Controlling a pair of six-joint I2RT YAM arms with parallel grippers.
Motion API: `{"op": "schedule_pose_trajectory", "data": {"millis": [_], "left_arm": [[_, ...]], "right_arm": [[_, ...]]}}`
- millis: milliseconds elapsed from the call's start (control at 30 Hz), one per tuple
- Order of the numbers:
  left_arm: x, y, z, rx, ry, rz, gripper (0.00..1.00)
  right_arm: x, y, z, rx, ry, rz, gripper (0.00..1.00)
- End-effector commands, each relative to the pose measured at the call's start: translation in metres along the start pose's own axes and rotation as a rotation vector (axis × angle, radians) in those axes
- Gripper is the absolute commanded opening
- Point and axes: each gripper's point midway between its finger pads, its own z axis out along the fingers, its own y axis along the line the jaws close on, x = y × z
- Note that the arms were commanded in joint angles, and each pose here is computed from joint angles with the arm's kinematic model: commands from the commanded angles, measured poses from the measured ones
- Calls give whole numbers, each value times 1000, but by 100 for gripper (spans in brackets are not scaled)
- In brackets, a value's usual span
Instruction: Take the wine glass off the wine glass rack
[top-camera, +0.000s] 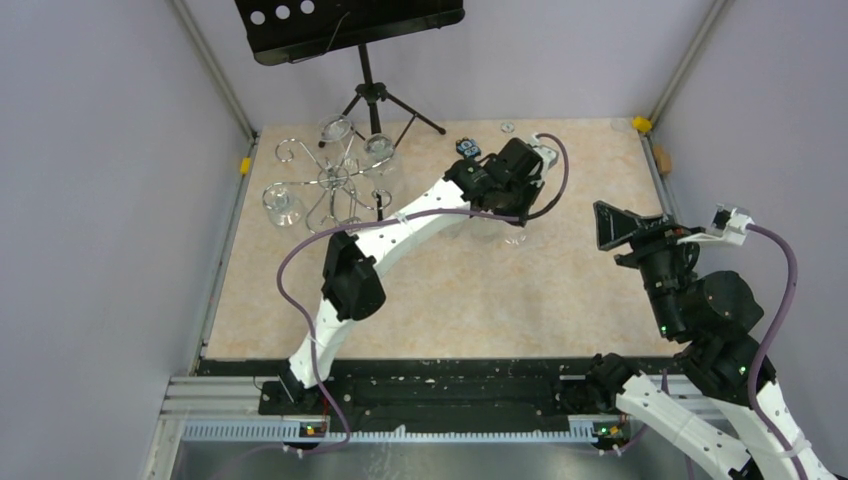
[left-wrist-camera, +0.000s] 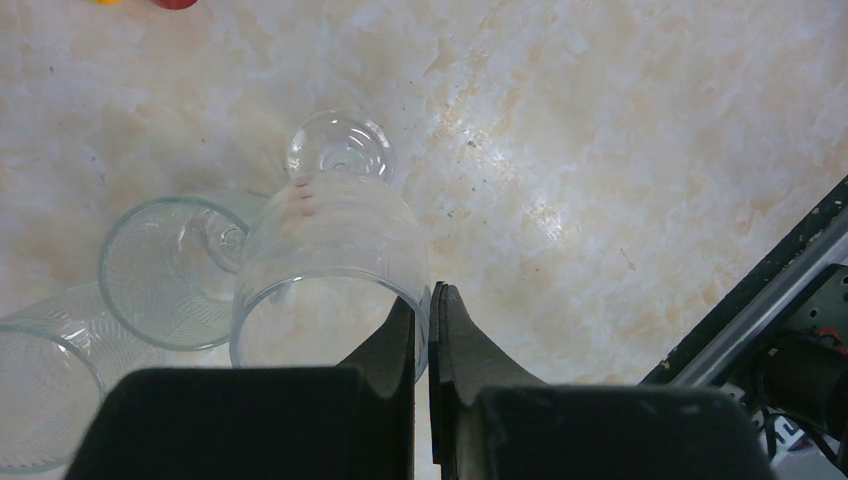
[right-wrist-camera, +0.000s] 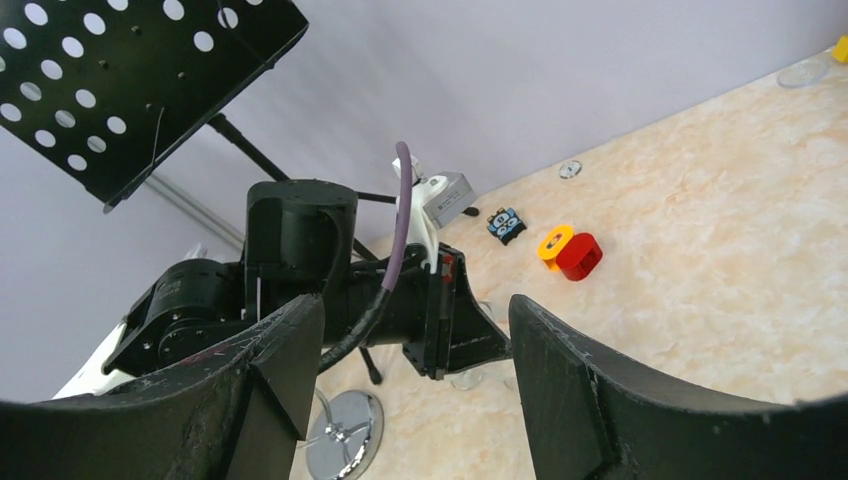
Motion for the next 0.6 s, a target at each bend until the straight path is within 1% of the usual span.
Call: {"op": "schedule_pose_trajectory", "data": {"millis": [0, 67, 200, 433, 500, 567], "left_arm": [[-26, -7, -9, -3, -92, 90, 0], [-27, 1, -5, -44, -97, 100, 2], [-27, -1, 3, -30, -100, 104, 10], [-24, -1, 14, -24, -92, 111, 16], [-23, 1, 15, -32, -92, 113, 20], [-24, 1, 15, -36, -95, 117, 29]], "right_arm": [[4, 6, -1, -29, 20, 35, 68], [6, 7, -1, -33, 27, 41, 68], [9, 7, -1, -33, 36, 53, 67], [16, 12, 2, -57, 46, 86, 66], [18, 12, 2, -60, 50, 87, 65], [18, 13, 2, -61, 51, 88, 65]]}}
